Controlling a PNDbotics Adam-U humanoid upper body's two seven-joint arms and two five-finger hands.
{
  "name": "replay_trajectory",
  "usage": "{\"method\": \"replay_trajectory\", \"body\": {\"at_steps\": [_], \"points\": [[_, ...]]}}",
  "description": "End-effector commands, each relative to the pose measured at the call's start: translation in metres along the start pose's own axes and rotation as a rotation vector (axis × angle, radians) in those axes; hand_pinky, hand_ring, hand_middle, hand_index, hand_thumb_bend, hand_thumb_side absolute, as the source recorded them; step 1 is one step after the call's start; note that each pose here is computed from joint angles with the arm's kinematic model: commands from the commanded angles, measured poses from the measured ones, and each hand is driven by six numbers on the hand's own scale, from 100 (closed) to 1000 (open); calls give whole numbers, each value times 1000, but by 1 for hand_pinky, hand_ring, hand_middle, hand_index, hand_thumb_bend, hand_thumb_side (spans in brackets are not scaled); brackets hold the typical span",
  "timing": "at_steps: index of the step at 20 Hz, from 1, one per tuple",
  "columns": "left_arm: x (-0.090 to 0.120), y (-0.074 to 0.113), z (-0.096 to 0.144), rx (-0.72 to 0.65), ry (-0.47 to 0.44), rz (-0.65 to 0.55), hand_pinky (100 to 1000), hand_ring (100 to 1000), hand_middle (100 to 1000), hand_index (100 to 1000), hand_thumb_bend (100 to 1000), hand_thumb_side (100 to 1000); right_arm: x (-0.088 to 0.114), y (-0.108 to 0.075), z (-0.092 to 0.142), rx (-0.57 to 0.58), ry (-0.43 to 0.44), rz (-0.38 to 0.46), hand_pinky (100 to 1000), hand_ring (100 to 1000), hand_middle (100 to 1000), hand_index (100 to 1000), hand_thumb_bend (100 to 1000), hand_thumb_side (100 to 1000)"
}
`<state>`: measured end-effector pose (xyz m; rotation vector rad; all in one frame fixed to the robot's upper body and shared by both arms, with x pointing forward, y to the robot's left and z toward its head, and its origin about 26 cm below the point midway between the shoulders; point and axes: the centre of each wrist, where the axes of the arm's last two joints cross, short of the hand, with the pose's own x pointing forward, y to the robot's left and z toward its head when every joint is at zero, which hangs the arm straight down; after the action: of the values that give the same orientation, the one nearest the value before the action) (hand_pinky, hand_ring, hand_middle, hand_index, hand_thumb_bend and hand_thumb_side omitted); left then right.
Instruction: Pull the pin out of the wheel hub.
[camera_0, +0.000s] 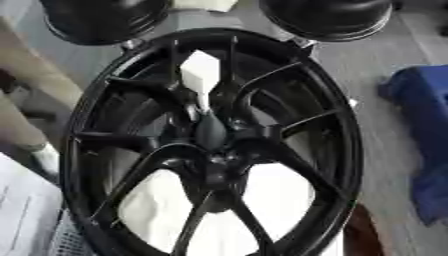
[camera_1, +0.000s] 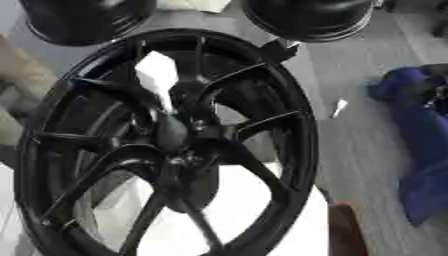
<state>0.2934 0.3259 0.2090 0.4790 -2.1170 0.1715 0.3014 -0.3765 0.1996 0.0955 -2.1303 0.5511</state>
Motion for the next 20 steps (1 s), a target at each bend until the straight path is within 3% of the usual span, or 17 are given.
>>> {"method": "replay_trajectory", "body": {"at_steps": [1,6,9,10,11,15,20], "points": [[9,3,-4,-4,-38,-16,626,711,549,696,507,533,7,-5,-1,6,-10,28,826,627,610,797,100,781],[24,7,-17,-60,-99,-96,631,715,554,702,502,529,8,-6,1,3,-10,41,826,627,609,797,100,779],[45,13,-33,-130,-178,-223,644,722,564,713,493,535,9,-7,3,2,-12,50,826,627,609,797,100,779],[50,16,-38,-144,-199,-262,646,723,565,714,442,698,9,-7,4,1,-13,52,826,627,609,797,100,778],[58,19,-45,-161,-227,-308,654,726,570,720,497,531,9,-8,5,-1,-13,55,826,627,609,797,100,779],[88,29,-69,-270,-324,-480,677,735,580,733,498,529,6,-8,10,-6,-4,68,826,627,609,797,100,787],[118,36,-93,-477,-374,-676,712,748,604,754,503,545,6,-9,15,-11,-7,85,825,627,609,797,100,773]]}}
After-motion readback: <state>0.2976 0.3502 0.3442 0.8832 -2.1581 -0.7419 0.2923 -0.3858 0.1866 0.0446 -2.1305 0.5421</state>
